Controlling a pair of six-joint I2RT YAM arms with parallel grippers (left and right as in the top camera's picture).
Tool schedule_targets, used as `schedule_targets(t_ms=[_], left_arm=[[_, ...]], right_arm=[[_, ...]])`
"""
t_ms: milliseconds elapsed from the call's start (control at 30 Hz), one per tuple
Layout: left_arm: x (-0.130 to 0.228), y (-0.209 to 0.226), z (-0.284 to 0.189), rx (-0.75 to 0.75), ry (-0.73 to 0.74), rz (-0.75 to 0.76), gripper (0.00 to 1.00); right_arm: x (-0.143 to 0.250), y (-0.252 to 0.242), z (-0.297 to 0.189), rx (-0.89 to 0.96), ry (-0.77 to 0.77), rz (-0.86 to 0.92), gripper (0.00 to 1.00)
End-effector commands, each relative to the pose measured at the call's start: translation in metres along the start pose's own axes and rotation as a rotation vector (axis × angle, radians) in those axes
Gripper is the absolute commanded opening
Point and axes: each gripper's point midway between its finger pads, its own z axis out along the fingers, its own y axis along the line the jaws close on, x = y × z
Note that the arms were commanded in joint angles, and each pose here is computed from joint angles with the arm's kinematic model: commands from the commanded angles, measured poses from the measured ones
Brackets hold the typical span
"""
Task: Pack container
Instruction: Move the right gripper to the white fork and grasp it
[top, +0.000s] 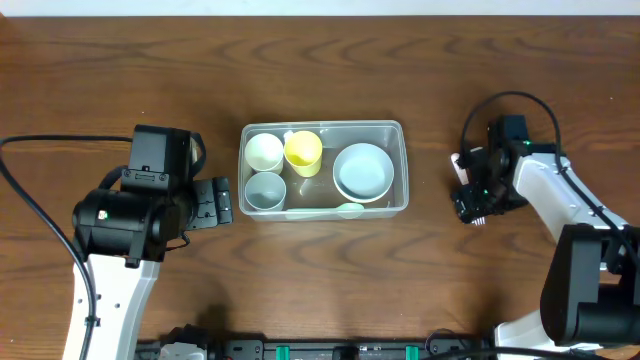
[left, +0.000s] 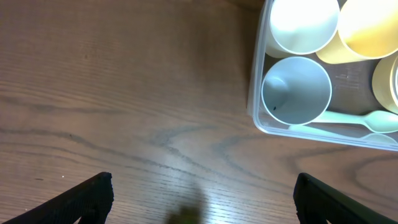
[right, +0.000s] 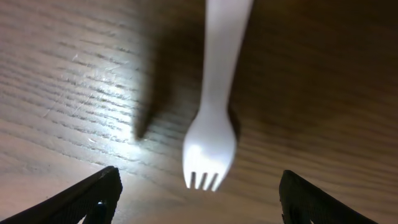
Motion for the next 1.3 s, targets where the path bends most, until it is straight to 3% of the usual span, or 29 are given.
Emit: schedule_targets(t_ms=[0, 333, 967, 1267], left_arm=[[0.000, 0.002, 0.002, -0.009, 0.004, -0.017, 0.93], [0.000, 0.002, 0.002, -0.009, 0.005, -0.017, 0.93], [0.000, 0.002, 0.002, -0.009, 0.005, -0.017, 0.93], [0.000, 0.002, 0.002, -0.009, 0.005, -0.017, 0.93]], right_arm=[[0.004, 0.011, 0.009, -0.061, -0.016, -0.018, 0.82], [0.007, 0.016, 0.021, -0.075, -0.036, -0.015, 0.80], [0.006, 0.016, 0.021, -0.074, -0.039, -0.015, 0.48], [0.004, 0.015, 0.021, -0.072, -0.045, 0.030, 0.40]])
